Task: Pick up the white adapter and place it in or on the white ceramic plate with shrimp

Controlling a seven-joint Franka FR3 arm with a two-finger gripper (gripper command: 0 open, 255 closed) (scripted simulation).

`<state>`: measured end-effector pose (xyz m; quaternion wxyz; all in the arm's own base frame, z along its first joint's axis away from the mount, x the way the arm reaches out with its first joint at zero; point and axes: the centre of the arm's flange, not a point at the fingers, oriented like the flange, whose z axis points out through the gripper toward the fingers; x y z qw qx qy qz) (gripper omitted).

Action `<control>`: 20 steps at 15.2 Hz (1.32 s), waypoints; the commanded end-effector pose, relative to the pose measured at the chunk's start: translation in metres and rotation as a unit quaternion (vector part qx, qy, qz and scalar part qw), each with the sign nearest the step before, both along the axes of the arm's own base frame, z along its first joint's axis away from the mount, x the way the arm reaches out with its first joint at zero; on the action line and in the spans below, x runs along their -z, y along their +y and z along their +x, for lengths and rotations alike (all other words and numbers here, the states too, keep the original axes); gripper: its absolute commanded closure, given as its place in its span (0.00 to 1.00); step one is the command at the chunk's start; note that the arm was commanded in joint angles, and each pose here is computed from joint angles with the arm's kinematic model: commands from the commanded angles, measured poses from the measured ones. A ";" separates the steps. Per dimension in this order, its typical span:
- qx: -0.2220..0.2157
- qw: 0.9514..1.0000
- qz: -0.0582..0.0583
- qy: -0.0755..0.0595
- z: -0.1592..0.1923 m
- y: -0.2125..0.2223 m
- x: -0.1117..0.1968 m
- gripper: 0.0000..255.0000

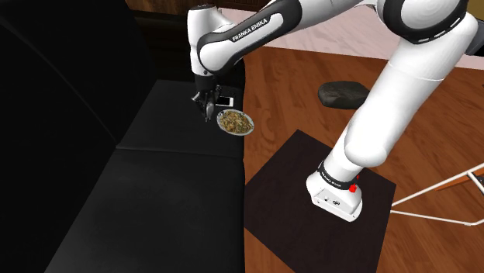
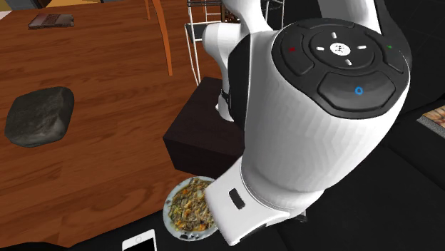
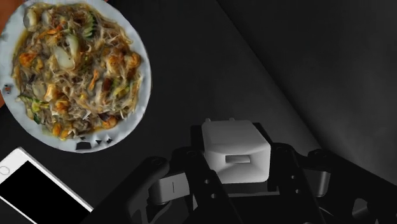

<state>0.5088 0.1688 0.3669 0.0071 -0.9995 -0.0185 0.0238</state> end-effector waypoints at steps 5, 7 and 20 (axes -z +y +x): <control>0.000 1.000 0.000 0.000 -0.003 -0.039 -0.017 1.00; 0.000 1.000 0.000 0.000 -0.006 -0.065 -0.018 1.00; 0.000 1.000 0.000 0.000 -0.015 -0.156 0.007 1.00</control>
